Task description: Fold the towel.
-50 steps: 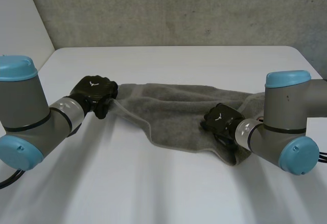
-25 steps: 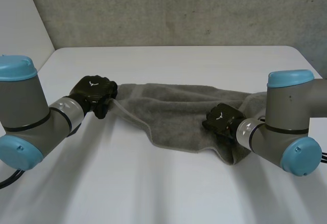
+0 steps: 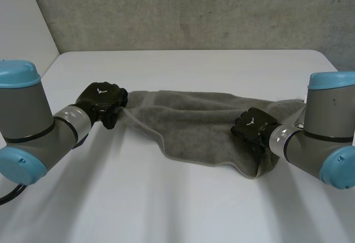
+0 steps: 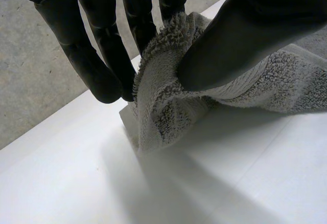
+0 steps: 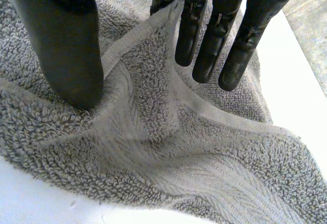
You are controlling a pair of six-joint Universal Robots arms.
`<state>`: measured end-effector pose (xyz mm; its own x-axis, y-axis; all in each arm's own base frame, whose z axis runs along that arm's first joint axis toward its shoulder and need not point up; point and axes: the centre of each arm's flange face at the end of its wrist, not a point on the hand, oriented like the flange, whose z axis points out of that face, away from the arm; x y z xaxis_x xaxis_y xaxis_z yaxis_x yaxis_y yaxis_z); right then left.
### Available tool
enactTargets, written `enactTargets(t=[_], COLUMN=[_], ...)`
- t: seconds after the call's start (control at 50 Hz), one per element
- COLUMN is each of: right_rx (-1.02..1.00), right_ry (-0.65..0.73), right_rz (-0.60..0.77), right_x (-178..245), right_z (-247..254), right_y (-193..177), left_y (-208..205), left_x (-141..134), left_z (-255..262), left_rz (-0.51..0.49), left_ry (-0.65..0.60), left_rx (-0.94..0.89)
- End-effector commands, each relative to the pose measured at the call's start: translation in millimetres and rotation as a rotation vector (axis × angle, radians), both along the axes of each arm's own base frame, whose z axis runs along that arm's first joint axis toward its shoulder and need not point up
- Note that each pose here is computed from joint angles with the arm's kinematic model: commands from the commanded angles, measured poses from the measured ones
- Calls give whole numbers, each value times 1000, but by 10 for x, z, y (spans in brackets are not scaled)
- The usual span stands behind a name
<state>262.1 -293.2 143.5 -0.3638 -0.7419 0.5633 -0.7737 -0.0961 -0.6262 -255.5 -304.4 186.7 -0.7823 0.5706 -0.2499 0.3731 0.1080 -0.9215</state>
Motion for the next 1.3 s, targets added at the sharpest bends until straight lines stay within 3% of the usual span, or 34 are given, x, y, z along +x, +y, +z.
enactTargets(t=[0.02,0.96,1.3], right_rx=[-5,-240,-239], right_ry=[4,242,297], right_rz=[0,192,250], right_x=[-23,-22,-41], right_z=[12,213,86], right_y=[0,38,125], left_y=[5,4,6], left_x=[0,-6,-5], left_z=[-6,-39,-45], left_rz=[0,-2,-2], left_ry=[-1,-3,-4], left_rx=[2,9,12])
